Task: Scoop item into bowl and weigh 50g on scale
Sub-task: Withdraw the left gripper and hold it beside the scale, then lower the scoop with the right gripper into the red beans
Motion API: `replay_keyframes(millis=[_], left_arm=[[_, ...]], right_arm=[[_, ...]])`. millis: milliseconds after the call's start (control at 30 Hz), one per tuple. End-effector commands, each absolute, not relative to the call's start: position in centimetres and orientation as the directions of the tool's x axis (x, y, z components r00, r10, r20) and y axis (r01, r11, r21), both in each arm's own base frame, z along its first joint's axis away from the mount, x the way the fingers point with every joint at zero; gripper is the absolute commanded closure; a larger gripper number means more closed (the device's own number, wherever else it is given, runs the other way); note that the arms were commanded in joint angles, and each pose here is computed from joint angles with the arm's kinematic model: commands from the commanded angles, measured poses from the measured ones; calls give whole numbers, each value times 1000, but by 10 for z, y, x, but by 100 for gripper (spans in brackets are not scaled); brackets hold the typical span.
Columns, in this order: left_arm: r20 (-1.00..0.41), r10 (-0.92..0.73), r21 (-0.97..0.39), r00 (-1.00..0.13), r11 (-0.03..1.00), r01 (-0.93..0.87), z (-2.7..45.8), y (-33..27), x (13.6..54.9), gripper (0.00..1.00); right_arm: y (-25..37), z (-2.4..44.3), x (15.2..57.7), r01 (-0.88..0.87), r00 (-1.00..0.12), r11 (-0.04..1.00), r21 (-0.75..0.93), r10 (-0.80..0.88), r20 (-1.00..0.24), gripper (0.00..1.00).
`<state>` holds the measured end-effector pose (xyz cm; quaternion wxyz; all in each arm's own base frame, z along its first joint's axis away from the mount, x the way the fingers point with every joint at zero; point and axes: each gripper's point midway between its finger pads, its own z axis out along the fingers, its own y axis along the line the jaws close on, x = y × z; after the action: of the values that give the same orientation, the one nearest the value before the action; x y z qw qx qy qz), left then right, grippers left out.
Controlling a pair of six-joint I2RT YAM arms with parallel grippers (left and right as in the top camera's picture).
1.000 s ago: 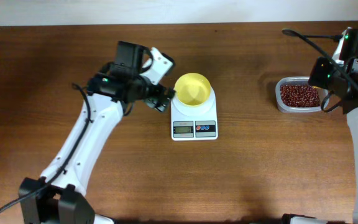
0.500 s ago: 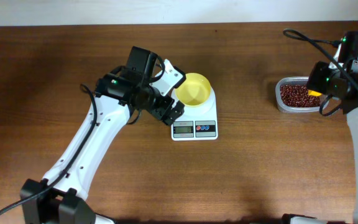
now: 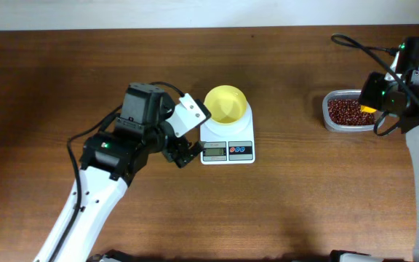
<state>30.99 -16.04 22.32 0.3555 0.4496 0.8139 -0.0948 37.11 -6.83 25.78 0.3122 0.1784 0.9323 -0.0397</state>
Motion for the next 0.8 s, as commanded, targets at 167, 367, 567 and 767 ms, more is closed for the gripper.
replay_keyframes(millis=[167, 367, 567, 767], left_arm=[[-723, 578, 58, -379, 598, 800, 227, -173, 306, 1], [-708, 573, 22, -413, 602, 798, 222, -173, 300, 1], [-690, 583, 27, -429, 613, 789, 218, -169, 299, 1], [-684, 586, 31, -434, 618, 785, 217, -167, 299, 1]], right_arm=[[-70, 260, 372, 366, -733, 929, 48, 320, -600, 96], [-70, 260, 372, 366, -733, 929, 48, 320, -600, 96], [-70, 260, 372, 366, -733, 929, 47, 319, -601, 96], [-78, 232, 396, 311, -783, 950, -33, 237, -575, 96]])
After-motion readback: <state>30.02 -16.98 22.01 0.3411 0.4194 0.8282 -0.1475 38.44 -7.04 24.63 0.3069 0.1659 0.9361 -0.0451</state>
